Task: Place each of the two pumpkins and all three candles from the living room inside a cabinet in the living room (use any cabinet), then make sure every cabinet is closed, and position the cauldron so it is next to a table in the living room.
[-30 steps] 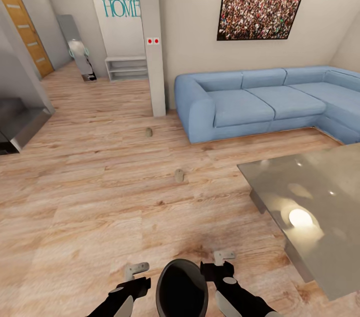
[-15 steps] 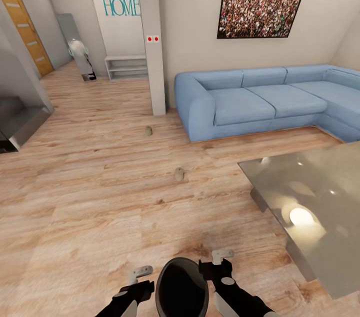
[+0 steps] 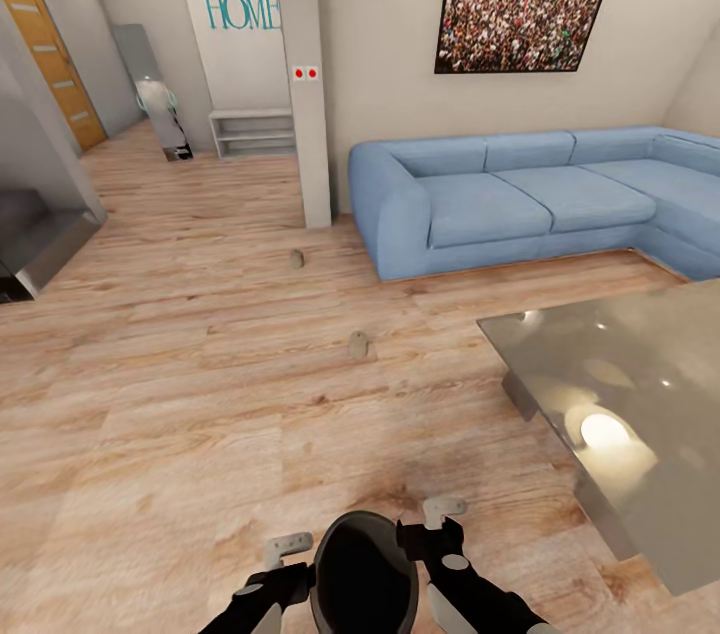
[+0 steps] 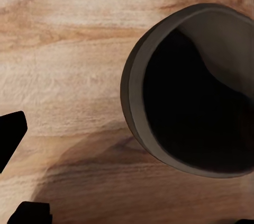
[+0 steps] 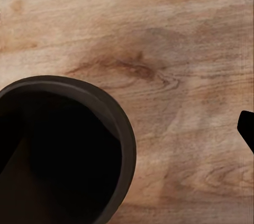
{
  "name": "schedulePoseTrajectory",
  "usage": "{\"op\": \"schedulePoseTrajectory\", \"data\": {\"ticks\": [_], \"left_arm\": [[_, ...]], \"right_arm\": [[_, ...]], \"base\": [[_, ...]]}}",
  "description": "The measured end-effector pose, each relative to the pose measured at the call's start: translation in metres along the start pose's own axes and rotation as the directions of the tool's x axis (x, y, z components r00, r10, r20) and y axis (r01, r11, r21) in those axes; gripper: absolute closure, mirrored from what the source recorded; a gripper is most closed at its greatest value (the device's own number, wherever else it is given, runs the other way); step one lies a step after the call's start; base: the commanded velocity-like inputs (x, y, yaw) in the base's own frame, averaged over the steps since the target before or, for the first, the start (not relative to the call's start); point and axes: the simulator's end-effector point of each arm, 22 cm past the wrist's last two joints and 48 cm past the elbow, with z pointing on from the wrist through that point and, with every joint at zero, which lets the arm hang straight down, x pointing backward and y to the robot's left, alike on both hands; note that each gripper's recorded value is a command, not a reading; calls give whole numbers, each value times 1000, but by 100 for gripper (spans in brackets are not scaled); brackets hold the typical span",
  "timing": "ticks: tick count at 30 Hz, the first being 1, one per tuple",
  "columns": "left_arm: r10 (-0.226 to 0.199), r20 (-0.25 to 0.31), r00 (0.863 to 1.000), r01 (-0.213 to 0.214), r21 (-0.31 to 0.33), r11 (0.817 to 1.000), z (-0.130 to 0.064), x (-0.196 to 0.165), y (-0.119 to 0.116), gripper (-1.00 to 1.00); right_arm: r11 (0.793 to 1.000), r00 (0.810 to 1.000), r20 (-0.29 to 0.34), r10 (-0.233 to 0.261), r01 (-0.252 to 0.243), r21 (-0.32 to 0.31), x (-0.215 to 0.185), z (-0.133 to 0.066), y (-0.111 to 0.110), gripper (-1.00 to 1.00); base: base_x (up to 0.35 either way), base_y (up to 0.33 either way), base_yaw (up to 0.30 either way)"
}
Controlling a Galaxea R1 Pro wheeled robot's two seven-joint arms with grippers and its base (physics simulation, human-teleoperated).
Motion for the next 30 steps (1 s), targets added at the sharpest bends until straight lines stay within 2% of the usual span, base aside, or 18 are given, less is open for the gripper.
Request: {"op": "schedulePoseTrajectory", "data": {"ticks": [6,14,20,30], "left_arm": [[0,-2,1000,0,1,1000,10,6,1,-100],[1,-6,1000,-1,-2,1000,23,15,4,-100],[2,-6,1000,-2,-2,1000,33,20,5,-100],[1,-6,1000,-1,-1,1000,50,30,7,-100]], "right_arm": [[1000,1000,-17,0,0,-6,14,8,8,-100],[998,993,-100,-62,64,12,57,19,-2,-100],[997,986,-151,-72,76,20,78,26,-7,-100],[996,981,-180,-78,83,17,98,40,-7,-100]], "base": [[0,0,0],[0,0,0],[0,0,0],[0,0,0]]}}
